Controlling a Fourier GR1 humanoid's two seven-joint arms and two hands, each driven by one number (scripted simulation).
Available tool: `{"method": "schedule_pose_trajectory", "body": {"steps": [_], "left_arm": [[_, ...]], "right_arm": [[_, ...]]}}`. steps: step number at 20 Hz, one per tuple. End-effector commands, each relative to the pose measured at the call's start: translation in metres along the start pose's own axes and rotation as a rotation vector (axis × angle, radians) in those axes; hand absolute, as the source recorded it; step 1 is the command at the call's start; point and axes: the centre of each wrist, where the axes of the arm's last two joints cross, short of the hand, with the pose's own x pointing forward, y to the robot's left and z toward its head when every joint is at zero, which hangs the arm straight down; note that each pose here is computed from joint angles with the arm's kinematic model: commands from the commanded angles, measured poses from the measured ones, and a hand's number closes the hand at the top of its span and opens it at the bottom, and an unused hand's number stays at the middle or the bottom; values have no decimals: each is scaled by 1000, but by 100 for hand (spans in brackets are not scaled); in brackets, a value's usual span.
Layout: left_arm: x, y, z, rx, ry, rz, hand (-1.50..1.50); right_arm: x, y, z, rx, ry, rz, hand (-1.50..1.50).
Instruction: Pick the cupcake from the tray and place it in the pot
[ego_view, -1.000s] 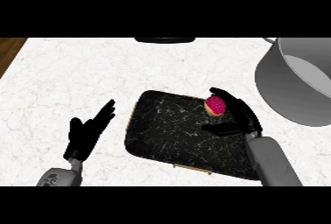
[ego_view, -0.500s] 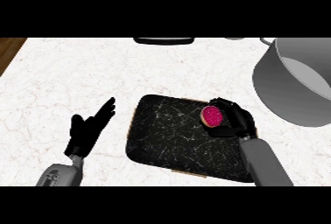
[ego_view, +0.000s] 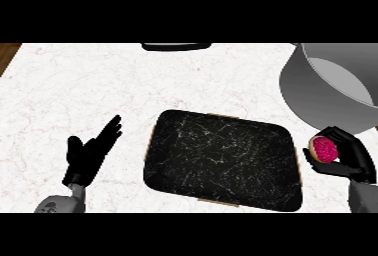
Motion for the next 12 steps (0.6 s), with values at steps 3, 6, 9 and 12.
{"method": "schedule_pose_trajectory", "body": {"steps": [3, 6, 9, 12], "left_arm": [[3, -1, 6, -4, -9, -11, 0], [-7, -16, -4, -33, -19, -18, 0], [5, -23, -9, -44, -20, -21, 0], [17, -11, -5, -45, -17, -20, 0]], "right_arm": [[26, -171, 96, -288, -34, 159, 150], [21, -195, 122, -355, -57, 125, 150], [19, -207, 135, -376, -53, 225, 150], [35, -215, 114, -385, -65, 296, 150]]}}
